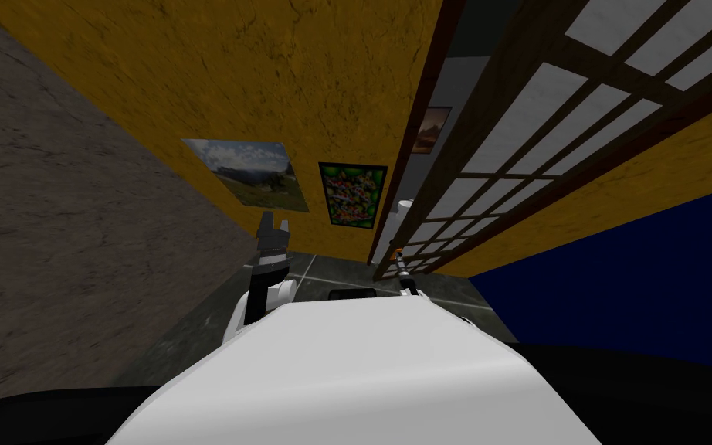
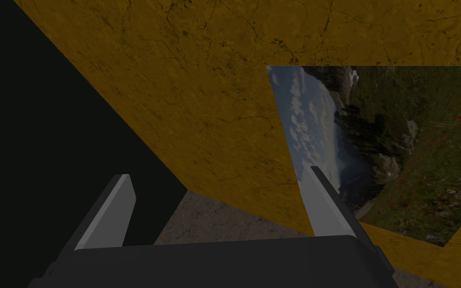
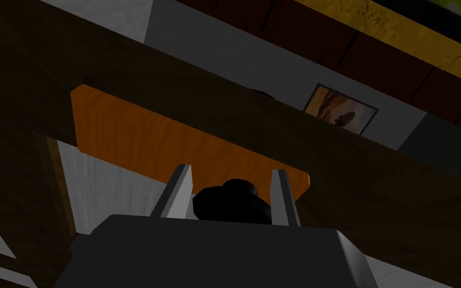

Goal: Pull the door open

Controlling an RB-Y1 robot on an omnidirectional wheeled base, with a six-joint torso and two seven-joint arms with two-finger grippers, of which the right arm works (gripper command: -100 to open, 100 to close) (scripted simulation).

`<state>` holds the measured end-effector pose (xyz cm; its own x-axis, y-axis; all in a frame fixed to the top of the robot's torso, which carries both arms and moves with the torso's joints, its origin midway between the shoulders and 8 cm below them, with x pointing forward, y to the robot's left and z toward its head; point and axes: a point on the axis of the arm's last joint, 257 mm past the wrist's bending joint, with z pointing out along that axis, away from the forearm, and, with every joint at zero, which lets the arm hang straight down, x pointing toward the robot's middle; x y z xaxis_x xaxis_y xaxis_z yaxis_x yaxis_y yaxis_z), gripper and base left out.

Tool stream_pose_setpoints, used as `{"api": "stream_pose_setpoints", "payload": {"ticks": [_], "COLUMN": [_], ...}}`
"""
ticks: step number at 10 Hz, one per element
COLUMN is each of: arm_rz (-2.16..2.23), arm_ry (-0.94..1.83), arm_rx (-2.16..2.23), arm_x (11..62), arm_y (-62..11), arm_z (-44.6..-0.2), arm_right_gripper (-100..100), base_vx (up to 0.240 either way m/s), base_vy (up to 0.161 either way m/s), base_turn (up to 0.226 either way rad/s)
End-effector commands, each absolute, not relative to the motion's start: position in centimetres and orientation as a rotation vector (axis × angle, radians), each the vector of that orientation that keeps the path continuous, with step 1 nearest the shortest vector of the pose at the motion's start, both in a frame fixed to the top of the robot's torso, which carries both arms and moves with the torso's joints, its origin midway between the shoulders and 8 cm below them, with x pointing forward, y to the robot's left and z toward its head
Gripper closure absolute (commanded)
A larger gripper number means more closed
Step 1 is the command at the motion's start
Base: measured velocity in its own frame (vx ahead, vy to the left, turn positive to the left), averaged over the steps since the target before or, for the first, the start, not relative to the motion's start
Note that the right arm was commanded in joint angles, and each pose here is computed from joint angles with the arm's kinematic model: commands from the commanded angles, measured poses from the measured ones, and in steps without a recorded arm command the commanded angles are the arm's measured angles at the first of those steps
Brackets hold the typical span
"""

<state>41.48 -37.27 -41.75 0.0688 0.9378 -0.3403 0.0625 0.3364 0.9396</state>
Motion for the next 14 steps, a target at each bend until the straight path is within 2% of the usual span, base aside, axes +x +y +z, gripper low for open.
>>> {"api": "stream_pose_setpoints", "payload": {"ticks": [1, 14], "arm_rz": [0.881, 0.976], "arm_ry": [1.295, 1.232], "arm_rx": [1.046, 1.143], "arm_x": [41.72, 41.92], "arm_y": [-38.83, -38.65], "arm_z": [-40.88, -40.88], "arm_right_gripper": [100, 100], "base_vx": [-0.028, -0.008], "base_vy": [-0.023, -0.006], "base_turn": [0.029, 0.014]}}
